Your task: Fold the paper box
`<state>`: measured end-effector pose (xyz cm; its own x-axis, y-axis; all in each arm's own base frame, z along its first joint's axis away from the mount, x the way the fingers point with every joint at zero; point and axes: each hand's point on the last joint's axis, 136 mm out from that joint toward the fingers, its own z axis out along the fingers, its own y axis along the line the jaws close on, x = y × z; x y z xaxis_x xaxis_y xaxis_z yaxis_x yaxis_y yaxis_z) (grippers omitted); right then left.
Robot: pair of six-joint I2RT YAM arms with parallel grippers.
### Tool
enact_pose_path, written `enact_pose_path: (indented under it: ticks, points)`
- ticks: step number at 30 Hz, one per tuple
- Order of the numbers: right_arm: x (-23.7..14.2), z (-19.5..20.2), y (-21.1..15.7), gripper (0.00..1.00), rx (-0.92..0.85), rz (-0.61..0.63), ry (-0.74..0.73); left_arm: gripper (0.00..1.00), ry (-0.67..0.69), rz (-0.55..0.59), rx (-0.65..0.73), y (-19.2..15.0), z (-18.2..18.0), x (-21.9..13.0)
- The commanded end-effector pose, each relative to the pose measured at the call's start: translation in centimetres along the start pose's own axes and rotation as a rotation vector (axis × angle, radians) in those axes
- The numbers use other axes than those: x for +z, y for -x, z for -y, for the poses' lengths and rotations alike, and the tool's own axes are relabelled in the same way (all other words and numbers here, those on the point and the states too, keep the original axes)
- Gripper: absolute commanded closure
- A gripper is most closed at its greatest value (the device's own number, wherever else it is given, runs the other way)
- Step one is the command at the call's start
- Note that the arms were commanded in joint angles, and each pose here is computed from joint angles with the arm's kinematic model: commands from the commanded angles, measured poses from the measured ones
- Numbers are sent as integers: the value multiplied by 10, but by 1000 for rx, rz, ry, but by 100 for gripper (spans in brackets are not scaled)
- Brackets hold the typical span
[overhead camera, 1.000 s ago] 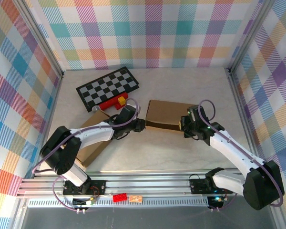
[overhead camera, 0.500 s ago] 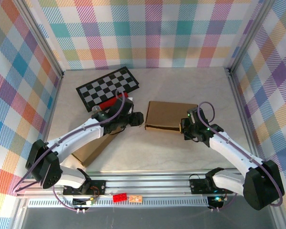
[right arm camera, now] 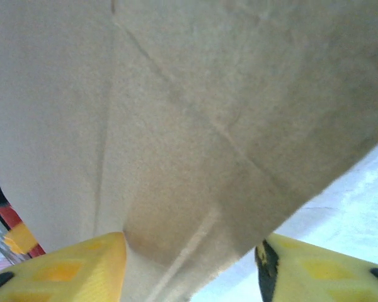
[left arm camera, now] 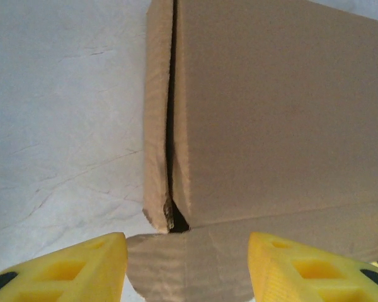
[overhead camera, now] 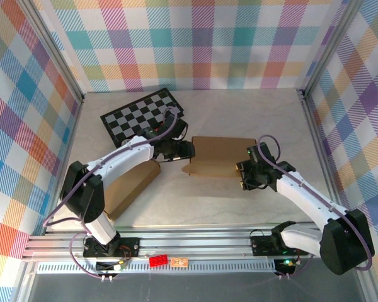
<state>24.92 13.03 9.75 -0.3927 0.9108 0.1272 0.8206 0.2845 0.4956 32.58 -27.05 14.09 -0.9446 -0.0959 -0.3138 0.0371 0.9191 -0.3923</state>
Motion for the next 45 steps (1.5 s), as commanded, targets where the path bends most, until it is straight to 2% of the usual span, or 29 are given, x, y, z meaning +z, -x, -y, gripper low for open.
enact_pose_path:
  ticks: [1, 5, 9, 14, 19, 26, 36, 41, 45]
  points:
    - [-19, 3, -4, 39, -124, -38, -57, 47, 15, -77, 18, -5, -4, 12]
    - [-50, -8, -5, 33, -294, -34, -64, 47, 65, -148, 31, -9, -14, 31]
    - [-77, -22, 9, 33, -510, 31, -59, 48, 102, -163, 45, -2, -23, 38]
    - [-77, -48, 45, 31, -755, 62, -64, 48, 60, -147, 61, 7, -19, 40]
    - [-40, -52, 63, 32, -781, -34, -142, 48, 32, -179, 64, 7, -20, 46]
    - [0, -32, 80, 34, -768, -26, -223, 49, 8, -193, 61, 10, -20, 51]
    - [33, -11, 82, 44, -762, -80, -271, 52, 3, -229, 39, -1, -26, 66]
    - [41, -6, 82, 52, -767, -90, -274, 58, -14, -228, 5, -10, -30, 66]
    - [46, -6, 79, 54, -786, -113, -253, 62, -36, -209, -18, -17, -31, 62]
